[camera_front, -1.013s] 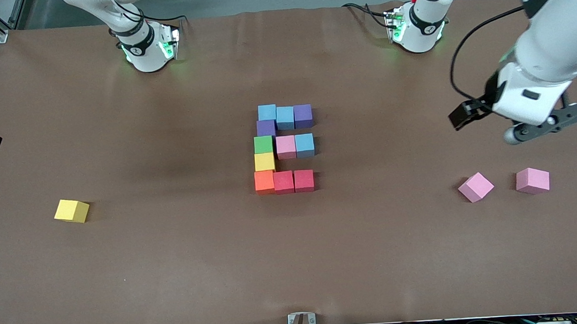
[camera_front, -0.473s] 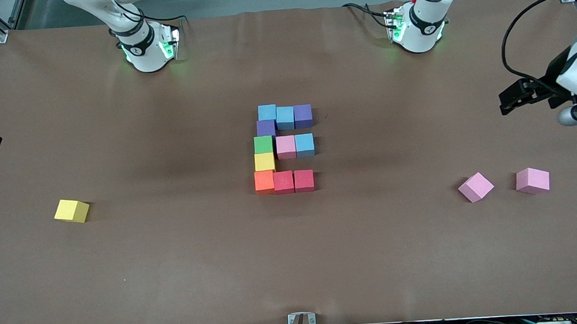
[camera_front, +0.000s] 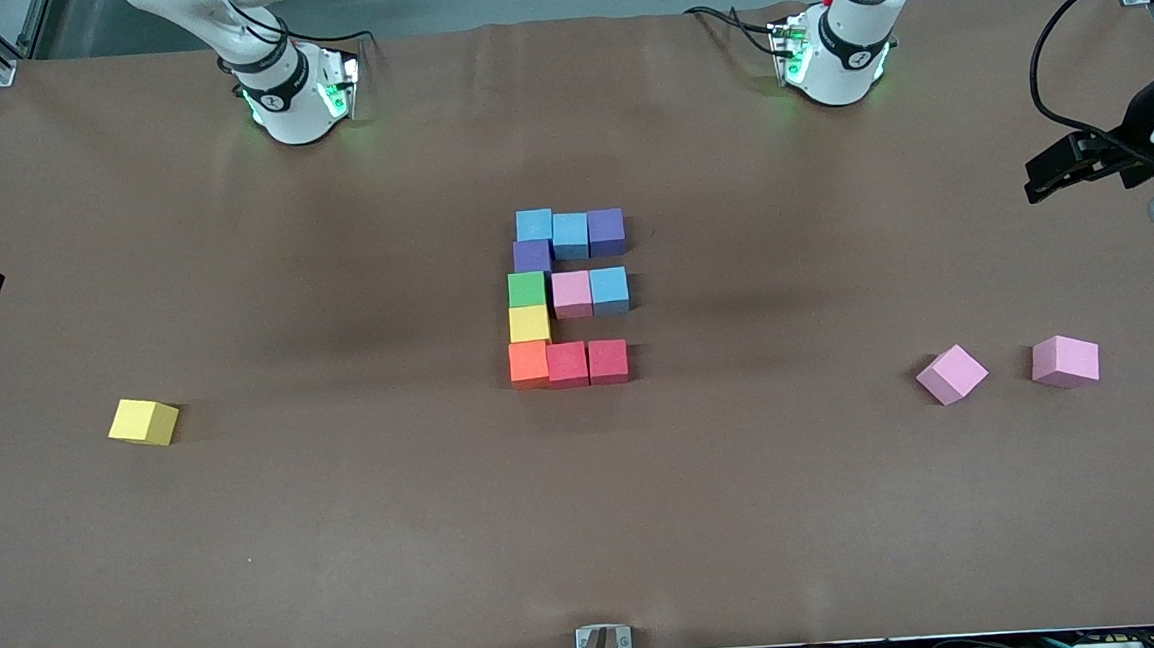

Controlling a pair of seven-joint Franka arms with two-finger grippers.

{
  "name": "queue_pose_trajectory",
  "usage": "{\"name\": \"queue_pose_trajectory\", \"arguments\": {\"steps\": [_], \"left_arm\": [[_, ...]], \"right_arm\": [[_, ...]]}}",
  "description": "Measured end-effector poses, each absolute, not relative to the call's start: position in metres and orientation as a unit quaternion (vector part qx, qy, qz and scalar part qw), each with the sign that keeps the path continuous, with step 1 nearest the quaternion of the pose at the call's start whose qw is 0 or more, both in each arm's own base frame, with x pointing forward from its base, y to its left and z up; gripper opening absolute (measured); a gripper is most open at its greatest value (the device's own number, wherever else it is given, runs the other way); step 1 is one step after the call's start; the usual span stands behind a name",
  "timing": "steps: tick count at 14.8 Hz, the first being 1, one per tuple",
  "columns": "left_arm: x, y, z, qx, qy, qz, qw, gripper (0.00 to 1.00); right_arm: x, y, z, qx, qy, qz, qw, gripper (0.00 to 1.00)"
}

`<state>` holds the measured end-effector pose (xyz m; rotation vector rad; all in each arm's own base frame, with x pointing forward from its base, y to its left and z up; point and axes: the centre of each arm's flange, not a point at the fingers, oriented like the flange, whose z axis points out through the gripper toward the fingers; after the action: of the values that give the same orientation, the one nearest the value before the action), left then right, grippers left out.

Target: Arrange 11 blocks into digit 3

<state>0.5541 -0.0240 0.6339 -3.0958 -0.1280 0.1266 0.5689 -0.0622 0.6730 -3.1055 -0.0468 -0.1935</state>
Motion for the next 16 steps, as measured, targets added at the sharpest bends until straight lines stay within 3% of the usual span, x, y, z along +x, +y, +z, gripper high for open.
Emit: {"name": "queue_pose_trajectory", "arguments": {"steps": [5, 16], "left_arm": [[0.525, -0.024, 0.625, -0.998, -0.041, 0.044, 0.020, 1.00], [0.520, -0.034, 0.631, -0.999, -0.037, 0.025, 0.016, 1.00]], "right_arm": [[0.569, -0.062, 0.673, -0.998, -0.015, -0.062, 0.015, 1.00], [0.569, -0.062, 0.673, -0.998, -0.015, -0.062, 0.015, 1.00]]}}
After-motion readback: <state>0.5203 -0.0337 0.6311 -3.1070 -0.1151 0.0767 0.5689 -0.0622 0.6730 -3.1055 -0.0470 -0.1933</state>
